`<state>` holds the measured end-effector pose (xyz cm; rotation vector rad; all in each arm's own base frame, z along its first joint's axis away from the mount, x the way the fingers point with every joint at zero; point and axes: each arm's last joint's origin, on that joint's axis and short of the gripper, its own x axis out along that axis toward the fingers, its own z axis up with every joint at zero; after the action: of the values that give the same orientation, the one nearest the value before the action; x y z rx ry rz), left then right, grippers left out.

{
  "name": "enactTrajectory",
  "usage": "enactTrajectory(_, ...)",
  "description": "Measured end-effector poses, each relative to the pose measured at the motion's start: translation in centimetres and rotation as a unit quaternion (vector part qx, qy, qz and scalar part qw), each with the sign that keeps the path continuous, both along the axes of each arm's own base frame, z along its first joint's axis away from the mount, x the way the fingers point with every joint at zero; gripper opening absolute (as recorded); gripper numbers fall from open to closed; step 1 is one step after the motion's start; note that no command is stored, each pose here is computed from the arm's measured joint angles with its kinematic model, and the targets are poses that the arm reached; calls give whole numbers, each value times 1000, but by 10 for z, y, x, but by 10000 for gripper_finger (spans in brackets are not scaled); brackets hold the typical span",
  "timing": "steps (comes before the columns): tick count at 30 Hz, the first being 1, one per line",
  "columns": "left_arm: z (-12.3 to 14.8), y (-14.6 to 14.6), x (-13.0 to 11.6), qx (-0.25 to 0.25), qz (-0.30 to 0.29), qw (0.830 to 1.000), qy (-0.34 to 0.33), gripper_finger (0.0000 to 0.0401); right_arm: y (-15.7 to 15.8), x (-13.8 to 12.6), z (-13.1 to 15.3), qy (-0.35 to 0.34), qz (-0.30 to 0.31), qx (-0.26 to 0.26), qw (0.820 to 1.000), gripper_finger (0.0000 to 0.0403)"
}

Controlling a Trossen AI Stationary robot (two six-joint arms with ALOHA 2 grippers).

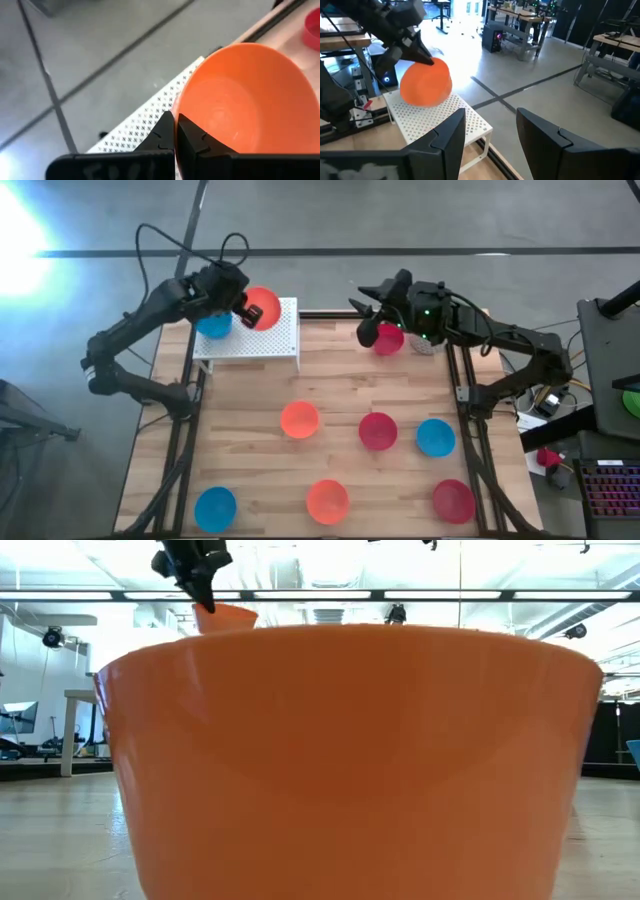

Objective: Pick & Place Mini bowls
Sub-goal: Put the top orange bowl on the center part of the shelf

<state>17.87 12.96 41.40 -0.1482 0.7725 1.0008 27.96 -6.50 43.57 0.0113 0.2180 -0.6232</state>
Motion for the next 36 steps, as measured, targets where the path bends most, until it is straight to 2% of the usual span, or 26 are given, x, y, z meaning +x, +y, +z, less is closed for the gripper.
enactTrajectory(6, -3, 8, -6, -23, 15, 1000, -5, 1, -2, -1, 3, 22, -11, -50, 998, 173)
enactTrajectory(9, -2, 8, -6, -21, 13, 1000, -8, 1, -2, 1, 15, -40, -13, -68, 997, 173)
enactTrajectory(12, -2, 7, -7, -20, 4, 1000, 0, 1, -2, 0, 23, -82, -15, -67, 994, 173)
enactTrajectory(17, -3, 6, -8, -27, 1, 1000, 11, 0, -2, 1, 23, -96, -16, -52, 994, 173)
enactTrajectory(36, -4, 6, -9, -29, 0, 999, 20, 0, -3, 7, 18, -86, -15, -50, 995, 173)
